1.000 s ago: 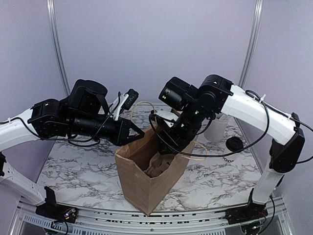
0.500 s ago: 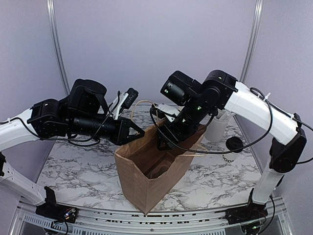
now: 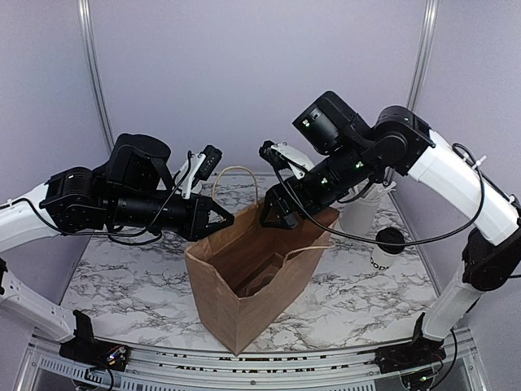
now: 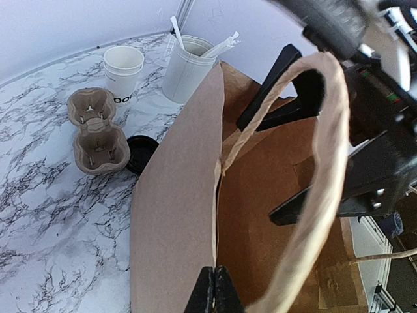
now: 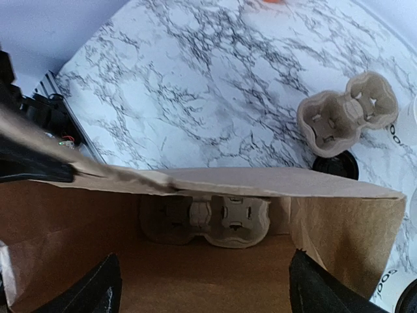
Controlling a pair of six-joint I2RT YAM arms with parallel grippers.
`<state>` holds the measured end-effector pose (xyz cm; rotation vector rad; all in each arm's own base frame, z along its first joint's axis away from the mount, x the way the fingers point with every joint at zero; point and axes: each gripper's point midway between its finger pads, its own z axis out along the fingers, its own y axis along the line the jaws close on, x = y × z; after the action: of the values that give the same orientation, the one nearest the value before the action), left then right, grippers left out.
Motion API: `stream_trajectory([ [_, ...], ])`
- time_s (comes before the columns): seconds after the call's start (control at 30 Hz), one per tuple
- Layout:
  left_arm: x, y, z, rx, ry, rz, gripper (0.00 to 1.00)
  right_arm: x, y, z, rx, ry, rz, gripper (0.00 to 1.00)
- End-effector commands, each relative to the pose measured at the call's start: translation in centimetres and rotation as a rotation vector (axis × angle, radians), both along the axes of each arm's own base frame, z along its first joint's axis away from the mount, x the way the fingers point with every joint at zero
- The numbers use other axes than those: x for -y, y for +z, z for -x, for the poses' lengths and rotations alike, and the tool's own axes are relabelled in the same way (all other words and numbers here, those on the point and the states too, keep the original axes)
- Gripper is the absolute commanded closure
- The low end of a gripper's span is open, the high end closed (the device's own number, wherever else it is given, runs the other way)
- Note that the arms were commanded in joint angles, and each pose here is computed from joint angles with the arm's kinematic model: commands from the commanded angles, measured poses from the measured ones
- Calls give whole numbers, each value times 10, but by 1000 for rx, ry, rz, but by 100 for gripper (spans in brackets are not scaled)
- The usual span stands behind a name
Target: Pack the takeout coffee
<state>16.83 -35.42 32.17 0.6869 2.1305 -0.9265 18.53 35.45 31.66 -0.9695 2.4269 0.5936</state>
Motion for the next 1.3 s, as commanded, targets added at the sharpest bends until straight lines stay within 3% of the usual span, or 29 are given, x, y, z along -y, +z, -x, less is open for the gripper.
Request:
stream_trajectory([
  [0.0,-4,15,-1,24,26,50,100,-20,57,1,73,52,-227,14],
  [0.33,-30,14,-14,18,155,42,100,-16,130,-25,253,16,-489,13],
  [0.6,-72,5,-28,-29,314,45,100,19,139,-67,373,-155,-507,12],
  [1.0,-142,0,-43,-74,574,86,100,46,88,-111,351,-295,-411,9],
  [1.27,-166,-12,-65,-115,727,118,100,67,33,-134,225,-355,-361,9],
])
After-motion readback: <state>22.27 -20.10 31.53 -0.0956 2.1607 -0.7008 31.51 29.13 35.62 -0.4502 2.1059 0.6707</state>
